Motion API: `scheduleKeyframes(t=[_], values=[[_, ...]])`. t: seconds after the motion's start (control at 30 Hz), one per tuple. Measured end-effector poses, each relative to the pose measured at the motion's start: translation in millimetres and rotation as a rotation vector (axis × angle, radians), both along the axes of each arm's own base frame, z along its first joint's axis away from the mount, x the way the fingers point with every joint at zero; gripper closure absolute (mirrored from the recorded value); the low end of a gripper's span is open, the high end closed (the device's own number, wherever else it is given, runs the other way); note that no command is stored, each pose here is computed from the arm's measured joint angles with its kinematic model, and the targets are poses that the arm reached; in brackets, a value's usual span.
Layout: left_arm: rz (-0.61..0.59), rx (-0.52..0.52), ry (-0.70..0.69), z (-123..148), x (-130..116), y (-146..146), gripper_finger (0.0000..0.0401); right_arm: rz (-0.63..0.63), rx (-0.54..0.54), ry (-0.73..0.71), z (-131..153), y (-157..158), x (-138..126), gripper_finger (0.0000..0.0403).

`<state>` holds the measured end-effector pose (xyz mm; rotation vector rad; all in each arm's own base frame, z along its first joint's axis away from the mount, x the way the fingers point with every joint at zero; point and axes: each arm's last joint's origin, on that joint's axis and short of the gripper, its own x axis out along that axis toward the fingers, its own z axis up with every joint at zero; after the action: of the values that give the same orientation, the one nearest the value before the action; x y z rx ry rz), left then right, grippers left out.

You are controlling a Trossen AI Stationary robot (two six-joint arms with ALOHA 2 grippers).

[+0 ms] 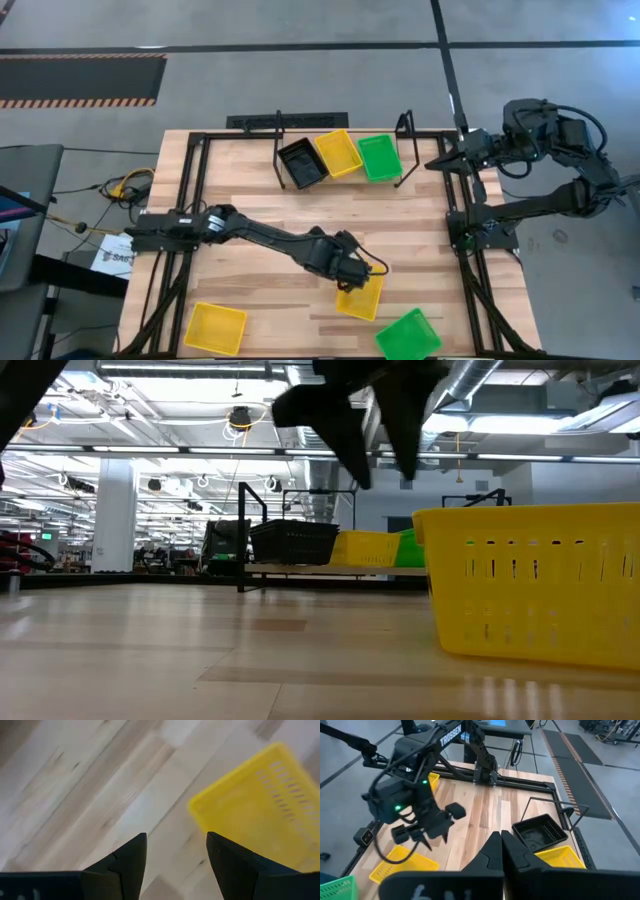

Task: Stack baskets on shelf by color
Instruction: Stack the left yellow bin on top of the yellow bin on the shelf

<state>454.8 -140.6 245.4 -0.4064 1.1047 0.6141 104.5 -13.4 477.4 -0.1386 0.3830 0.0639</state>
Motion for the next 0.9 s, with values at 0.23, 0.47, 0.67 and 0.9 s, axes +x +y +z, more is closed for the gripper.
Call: scheduleKeyframes(t=[0.23,0.47,0.67,0.9], values=[[0.068,-0.004,0.181,8.7,-19.7,15.5,0.0207,0.001,-0.001,-0.001,0.1,0.1,-0.3,0.0401],[0.074,-0.083,0.165,38.4,-45.8,-13.9,0.0207,0.012,-0.028,-0.003,0.2,0.0,-0.1,0.0400],[0.232,-0.107,-0.048,84.4,-99.7,-56.3,0.0207,0.020,-0.052,-0.008,0.5,-0.3,0.5,0.0400],[0.176,-0.093,-0.013,86.4,-153.7,-82.9,0.0207,0.023,-0.065,-0.031,2.6,-2.9,14.6,0.0401]])
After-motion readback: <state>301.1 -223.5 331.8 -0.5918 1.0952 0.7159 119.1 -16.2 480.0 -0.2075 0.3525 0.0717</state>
